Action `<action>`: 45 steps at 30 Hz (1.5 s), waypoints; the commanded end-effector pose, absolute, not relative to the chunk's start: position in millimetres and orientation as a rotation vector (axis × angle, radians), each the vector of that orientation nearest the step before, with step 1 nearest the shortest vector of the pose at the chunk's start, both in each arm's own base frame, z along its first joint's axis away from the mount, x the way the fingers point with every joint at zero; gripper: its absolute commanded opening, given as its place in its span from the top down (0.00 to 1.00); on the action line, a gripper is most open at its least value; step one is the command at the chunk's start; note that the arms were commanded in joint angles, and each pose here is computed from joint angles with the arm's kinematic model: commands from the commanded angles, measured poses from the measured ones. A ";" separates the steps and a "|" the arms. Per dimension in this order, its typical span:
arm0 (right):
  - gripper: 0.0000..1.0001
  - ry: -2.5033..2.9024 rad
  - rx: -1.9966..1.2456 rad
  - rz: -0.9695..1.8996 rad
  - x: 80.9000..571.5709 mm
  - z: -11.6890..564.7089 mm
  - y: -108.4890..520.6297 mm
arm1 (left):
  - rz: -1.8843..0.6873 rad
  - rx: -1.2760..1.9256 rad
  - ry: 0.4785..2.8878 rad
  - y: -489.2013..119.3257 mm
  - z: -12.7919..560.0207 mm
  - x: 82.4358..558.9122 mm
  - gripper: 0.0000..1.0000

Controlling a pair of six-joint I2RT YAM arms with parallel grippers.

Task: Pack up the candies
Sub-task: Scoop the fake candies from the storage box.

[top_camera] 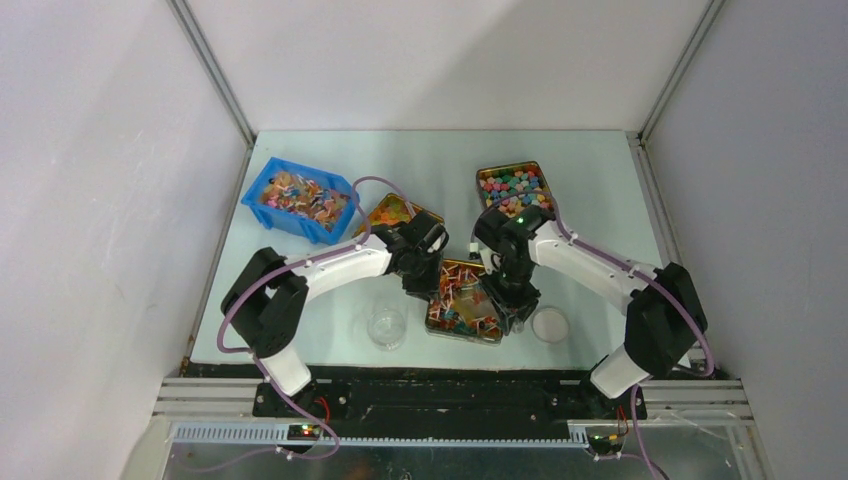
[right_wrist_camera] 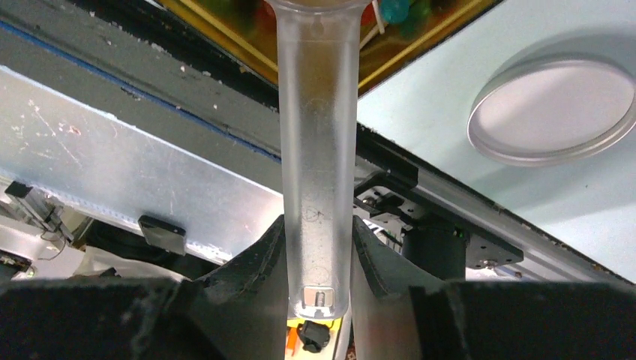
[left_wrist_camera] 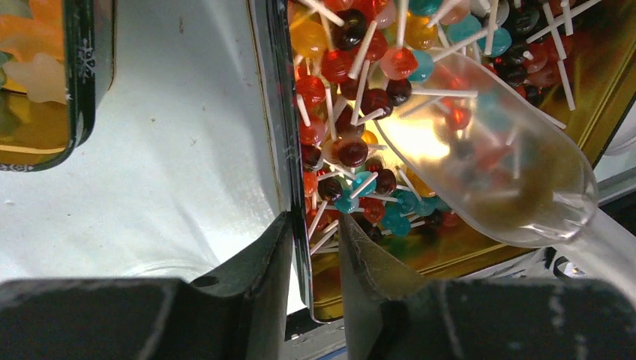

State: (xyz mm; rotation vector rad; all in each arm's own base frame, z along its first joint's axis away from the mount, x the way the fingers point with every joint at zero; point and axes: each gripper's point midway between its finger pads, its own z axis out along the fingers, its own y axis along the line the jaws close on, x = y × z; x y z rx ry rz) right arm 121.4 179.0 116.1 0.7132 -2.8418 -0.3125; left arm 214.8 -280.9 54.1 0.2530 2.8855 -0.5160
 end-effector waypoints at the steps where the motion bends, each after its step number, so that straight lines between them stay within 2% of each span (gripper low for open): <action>1: 1.00 -2.909 0.761 -0.302 143.4 110.5 192.4 | -0.611 0.197 2.844 -293.7 65.4 222.4 0.68; 8: 1.00 -2.912 0.913 -0.208 152.0 96.9 195.1 | -0.566 0.147 2.844 -285.5 65.8 224.7 0.69; 13: 1.00 -2.878 0.956 -0.195 147.8 95.1 194.7 | -0.631 0.058 2.815 -274.7 73.0 233.5 0.67; 27: 1.00 -2.845 0.936 -0.220 148.3 85.6 206.1 | -0.616 0.027 2.866 -269.5 50.6 240.6 0.67; 38: 1.00 -2.856 0.942 -0.207 166.8 58.8 221.1 | -0.671 0.028 2.851 -277.3 56.5 242.3 0.68; 45: 1.00 -2.913 0.979 -0.214 173.9 64.6 222.4 | -0.696 0.006 2.829 -279.7 64.8 244.3 0.68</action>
